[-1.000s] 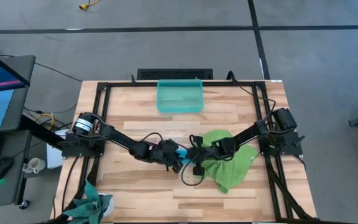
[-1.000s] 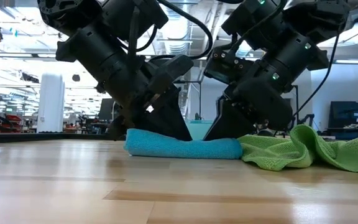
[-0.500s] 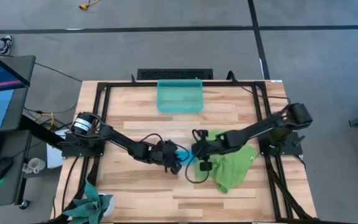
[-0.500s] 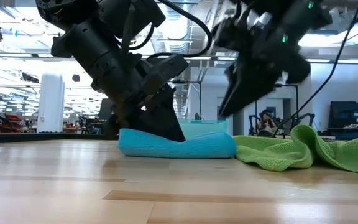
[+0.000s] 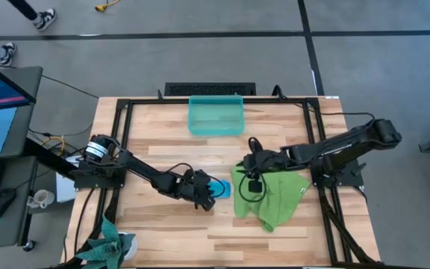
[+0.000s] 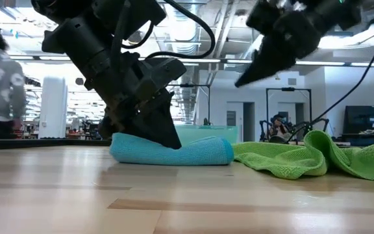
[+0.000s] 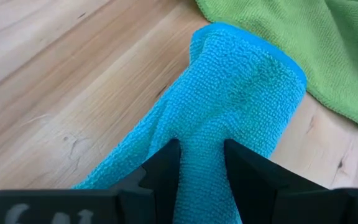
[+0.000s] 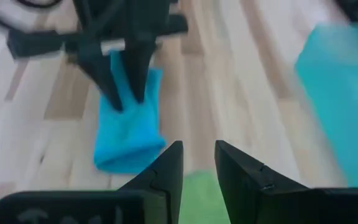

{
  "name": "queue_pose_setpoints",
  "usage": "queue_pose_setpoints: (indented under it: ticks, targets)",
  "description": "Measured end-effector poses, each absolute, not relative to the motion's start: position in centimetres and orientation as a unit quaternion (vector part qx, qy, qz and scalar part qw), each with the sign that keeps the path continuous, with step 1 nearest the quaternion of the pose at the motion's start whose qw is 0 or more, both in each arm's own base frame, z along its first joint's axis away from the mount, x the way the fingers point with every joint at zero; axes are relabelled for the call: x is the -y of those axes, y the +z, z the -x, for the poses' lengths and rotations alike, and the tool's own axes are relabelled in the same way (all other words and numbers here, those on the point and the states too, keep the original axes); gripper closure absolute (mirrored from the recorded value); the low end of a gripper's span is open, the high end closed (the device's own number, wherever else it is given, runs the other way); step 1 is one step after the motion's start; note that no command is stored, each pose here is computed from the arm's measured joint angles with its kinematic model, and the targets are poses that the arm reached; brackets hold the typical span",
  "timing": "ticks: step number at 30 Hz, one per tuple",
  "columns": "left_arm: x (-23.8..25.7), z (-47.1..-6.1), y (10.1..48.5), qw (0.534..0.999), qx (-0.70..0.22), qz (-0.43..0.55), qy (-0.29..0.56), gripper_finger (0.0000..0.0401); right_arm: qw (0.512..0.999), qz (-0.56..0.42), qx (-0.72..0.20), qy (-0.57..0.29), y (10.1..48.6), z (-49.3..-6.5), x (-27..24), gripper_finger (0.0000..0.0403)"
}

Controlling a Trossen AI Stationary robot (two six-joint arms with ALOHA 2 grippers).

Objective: Roll microfiber towels into tight, uniform cylinder then place into a basket
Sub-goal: Roll the blue microfiber cloth

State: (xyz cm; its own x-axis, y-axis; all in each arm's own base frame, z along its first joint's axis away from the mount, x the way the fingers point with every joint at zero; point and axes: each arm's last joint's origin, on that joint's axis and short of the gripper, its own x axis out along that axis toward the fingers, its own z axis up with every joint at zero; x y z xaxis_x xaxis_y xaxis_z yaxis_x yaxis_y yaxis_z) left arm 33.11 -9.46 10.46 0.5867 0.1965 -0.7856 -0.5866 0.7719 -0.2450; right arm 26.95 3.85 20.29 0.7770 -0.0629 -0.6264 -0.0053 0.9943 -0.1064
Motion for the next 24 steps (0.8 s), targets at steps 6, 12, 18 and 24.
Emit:
queue_pose_setpoints:
  ticks: [6, 12, 18, 24]
  targets:
    - [9.4, -33.2, 10.5, 0.860, -0.381, 0.241, 0.239, 0.0276, 0.940, -0.013, -0.341, -0.010, 17.1, -28.2, -3.4, 0.0284]
    - [9.2, -33.2, 10.5, 0.861, -0.379, 0.235, 0.244, 0.0276, 0.938, -0.042, -0.343, -0.028, 15.6, -30.3, -2.9, 0.0282]
    - [9.1, -33.3, 10.5, 0.866, -0.379, 0.222, 0.238, 0.0276, 0.929, -0.047, -0.365, -0.042, 15.0, -31.9, -2.4, 0.0247]
    - [9.1, -33.3, 10.5, 0.871, -0.382, 0.207, 0.231, 0.0276, 0.916, -0.029, -0.399, -0.038, 15.8, -32.1, -2.4, 0.0209]
